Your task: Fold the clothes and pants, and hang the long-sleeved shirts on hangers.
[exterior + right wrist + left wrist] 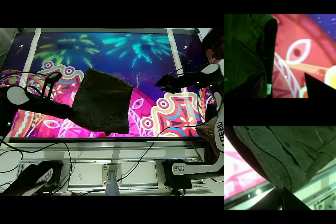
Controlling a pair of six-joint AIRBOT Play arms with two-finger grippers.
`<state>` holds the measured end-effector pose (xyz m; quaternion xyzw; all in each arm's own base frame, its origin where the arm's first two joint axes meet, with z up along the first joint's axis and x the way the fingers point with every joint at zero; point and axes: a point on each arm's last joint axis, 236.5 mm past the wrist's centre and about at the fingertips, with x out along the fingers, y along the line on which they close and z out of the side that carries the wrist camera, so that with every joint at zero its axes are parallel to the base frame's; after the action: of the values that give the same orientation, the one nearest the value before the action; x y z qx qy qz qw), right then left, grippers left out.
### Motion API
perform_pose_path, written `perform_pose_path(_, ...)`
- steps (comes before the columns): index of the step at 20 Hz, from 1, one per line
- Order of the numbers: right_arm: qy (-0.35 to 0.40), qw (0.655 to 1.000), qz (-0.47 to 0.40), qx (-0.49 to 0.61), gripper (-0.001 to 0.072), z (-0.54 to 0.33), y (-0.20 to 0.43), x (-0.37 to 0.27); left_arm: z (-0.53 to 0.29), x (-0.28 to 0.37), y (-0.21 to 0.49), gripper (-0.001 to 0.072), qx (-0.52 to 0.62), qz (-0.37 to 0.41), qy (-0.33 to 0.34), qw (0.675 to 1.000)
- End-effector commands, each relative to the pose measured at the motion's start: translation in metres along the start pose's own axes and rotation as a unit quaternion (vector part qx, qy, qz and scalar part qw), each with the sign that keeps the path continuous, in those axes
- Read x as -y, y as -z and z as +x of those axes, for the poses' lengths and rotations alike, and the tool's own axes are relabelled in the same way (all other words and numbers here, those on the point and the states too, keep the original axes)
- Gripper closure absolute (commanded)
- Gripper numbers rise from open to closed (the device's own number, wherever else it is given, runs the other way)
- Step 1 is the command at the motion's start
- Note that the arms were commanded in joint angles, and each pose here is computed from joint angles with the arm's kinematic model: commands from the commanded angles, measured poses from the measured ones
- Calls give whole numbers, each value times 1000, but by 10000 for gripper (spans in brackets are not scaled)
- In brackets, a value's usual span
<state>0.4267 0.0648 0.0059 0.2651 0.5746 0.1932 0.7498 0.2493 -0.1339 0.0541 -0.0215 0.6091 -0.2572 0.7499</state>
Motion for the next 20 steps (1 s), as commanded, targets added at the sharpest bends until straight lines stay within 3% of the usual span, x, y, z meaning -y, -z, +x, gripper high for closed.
perform_pose_path(1,-10,999,-35,23,21,47,1,-20,24,-8,39,679,-78,-21,6,997)
perform_pose_path(5,3,998,-39,44,32,94,-12,-32,58,-21,58,678,-115,-49,9,992)
perform_pose_path(11,-52,998,-1,17,31,137,-35,-40,73,-26,66,679,-133,-62,9,989)
perform_pose_path(20,-59,997,6,-52,43,175,-18,-19,74,-28,63,678,-125,-62,8,990)
